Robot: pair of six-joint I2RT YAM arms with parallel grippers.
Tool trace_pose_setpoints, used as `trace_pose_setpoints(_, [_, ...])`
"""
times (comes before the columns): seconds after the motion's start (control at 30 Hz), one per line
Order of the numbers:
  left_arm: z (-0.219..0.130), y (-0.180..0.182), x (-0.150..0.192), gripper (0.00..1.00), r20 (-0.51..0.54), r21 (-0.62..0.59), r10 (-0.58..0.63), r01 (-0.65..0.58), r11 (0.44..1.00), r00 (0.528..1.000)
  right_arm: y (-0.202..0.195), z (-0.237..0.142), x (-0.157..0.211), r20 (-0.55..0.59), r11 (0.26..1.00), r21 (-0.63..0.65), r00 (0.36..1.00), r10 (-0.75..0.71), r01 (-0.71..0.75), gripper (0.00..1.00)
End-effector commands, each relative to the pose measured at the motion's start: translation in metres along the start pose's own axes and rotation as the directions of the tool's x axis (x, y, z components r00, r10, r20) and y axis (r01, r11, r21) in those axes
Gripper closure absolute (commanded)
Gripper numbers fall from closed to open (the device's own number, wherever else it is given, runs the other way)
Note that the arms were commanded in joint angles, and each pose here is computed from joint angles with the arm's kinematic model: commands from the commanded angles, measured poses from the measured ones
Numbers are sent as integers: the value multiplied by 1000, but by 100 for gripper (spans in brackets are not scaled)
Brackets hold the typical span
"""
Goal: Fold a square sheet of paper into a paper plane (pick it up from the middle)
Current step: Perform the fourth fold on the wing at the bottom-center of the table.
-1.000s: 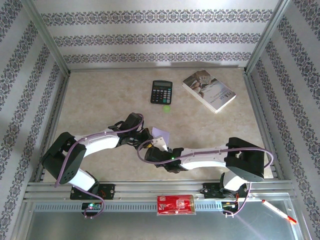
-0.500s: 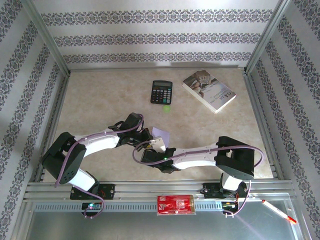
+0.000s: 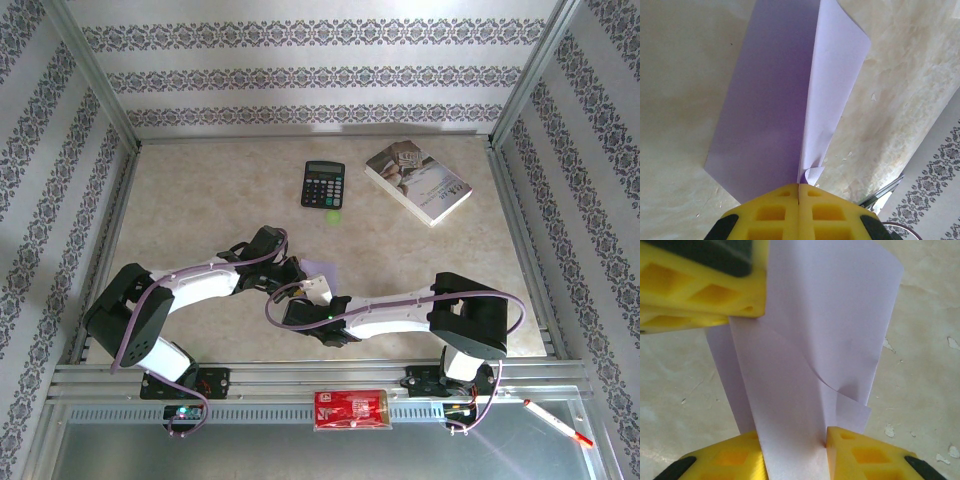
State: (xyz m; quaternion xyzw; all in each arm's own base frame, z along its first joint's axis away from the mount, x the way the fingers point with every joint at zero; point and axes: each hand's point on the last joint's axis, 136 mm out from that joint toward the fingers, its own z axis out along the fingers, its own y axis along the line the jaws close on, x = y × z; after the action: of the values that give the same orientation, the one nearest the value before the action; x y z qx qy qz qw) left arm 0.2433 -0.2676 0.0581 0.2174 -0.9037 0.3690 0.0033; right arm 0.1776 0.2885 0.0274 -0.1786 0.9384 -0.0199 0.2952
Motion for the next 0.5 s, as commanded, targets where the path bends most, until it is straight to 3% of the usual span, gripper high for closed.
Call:
trace_pose_setpoints(0.0, [0,3,0,100,-9,-20,-32,32,999,999,0,-4,-5,21,1000,23,1000,-8,7,70])
trace_pose_setpoints(0.47, [0,5,-1,100,-4,-25,-17,17,1000,1000,-8,-2,-5,28,1000,17,999,20,-21,89])
